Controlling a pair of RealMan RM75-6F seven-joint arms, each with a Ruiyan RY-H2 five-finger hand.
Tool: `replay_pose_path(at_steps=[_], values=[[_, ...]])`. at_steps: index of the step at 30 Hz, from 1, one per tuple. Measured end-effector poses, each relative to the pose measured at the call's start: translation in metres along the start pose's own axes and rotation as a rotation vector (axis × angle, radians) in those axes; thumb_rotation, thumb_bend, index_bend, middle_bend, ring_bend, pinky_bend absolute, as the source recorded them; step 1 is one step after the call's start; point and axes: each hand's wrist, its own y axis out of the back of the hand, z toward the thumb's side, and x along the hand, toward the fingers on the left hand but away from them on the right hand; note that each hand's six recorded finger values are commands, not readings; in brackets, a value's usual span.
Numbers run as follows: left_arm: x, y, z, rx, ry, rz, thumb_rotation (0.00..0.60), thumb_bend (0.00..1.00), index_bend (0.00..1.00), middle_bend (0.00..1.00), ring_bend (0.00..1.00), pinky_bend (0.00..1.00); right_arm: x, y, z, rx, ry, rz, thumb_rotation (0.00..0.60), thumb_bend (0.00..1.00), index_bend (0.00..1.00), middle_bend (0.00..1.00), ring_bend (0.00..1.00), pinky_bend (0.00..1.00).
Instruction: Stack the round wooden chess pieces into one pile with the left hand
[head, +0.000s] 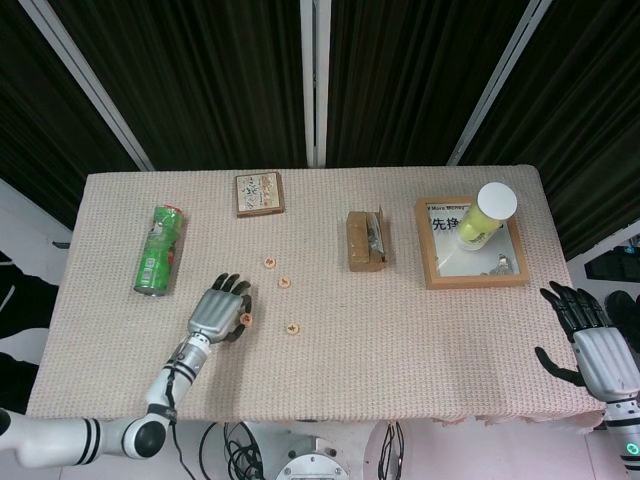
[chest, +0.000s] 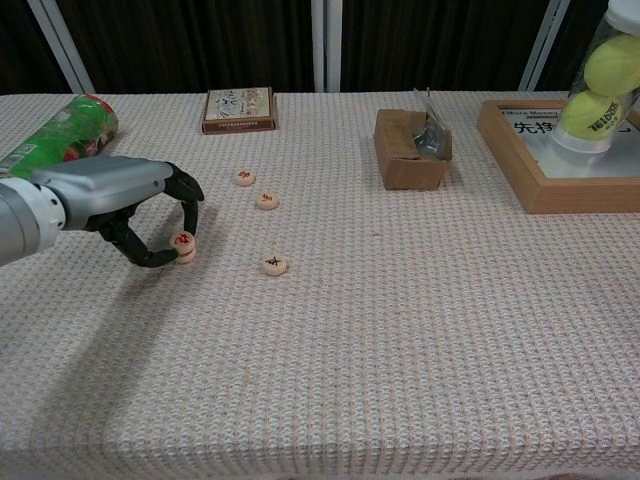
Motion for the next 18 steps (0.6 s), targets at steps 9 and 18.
replay_pose_path(at_steps=[9, 18], values=[[0.0006, -0.0025, 0.0005, 0.012, -0.002, -0.012, 0.6, 0.35, 0.45, 0.14, 0.0, 0.0, 0.0002, 0.0008, -0.0005, -0.001, -0.002, 0.0, 0.6, 0.27, 0.0, 0.0, 0.0, 0.0], [-0.0004, -0.0031, -0.0006, 0.016, 0.002, -0.014, 0.6, 0.35, 0.4, 0.13, 0.0, 0.0, 0.0004, 0.0007, -0.0003, 0.0, -0.002, 0.001, 0.6, 0.27, 0.0, 0.0, 0.0, 0.0]])
